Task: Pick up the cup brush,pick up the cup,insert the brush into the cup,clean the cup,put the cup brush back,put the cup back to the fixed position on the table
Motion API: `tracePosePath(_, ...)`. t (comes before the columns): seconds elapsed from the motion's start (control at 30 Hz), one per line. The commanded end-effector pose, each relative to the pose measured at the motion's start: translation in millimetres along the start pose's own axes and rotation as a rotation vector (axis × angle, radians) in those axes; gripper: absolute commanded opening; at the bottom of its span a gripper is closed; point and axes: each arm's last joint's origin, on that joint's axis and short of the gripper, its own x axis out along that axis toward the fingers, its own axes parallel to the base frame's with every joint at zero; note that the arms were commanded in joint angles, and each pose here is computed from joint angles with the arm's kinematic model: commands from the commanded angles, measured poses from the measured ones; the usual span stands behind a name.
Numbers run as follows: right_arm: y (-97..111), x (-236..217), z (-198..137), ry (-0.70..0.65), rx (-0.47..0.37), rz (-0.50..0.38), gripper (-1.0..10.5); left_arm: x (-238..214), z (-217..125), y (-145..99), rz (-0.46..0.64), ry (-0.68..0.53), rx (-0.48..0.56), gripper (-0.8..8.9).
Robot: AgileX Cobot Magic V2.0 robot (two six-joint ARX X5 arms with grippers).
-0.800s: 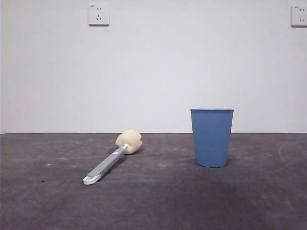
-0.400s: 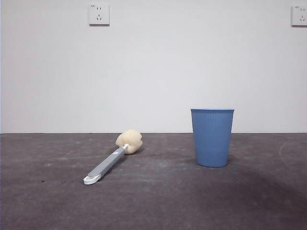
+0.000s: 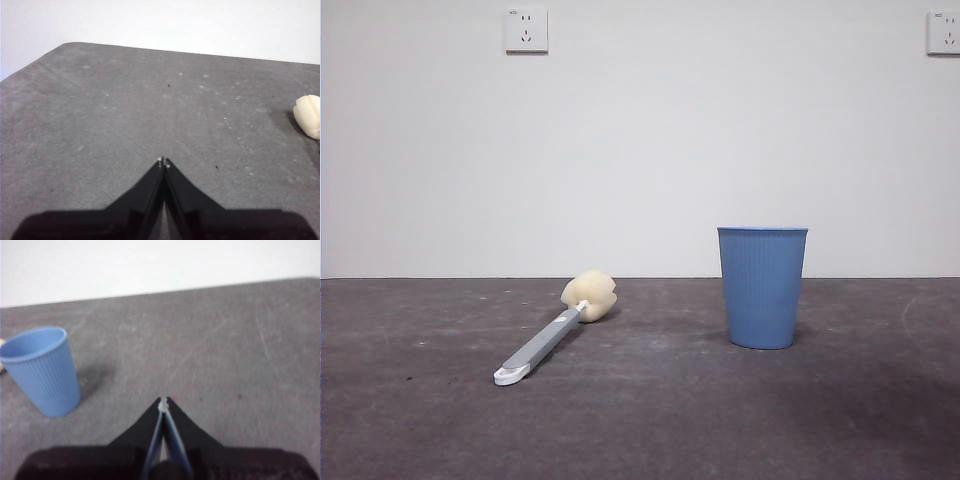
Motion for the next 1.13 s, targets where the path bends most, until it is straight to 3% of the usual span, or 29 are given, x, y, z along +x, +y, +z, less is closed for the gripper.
tracePosePath(0.03, -0.6, 2.0, -6.7, 0.02, 0.024, -0.002, 0.0, 1.3, -4.0, 0.8, 0.007, 0.007, -0.003, -0.03)
tracePosePath(1.13, -0.8, 2.0, -9.0, 0.044, 0.05, -0.007, 0.0, 1.3, -4.0, 0.8, 0.007, 0.007, -0.003, -0.03)
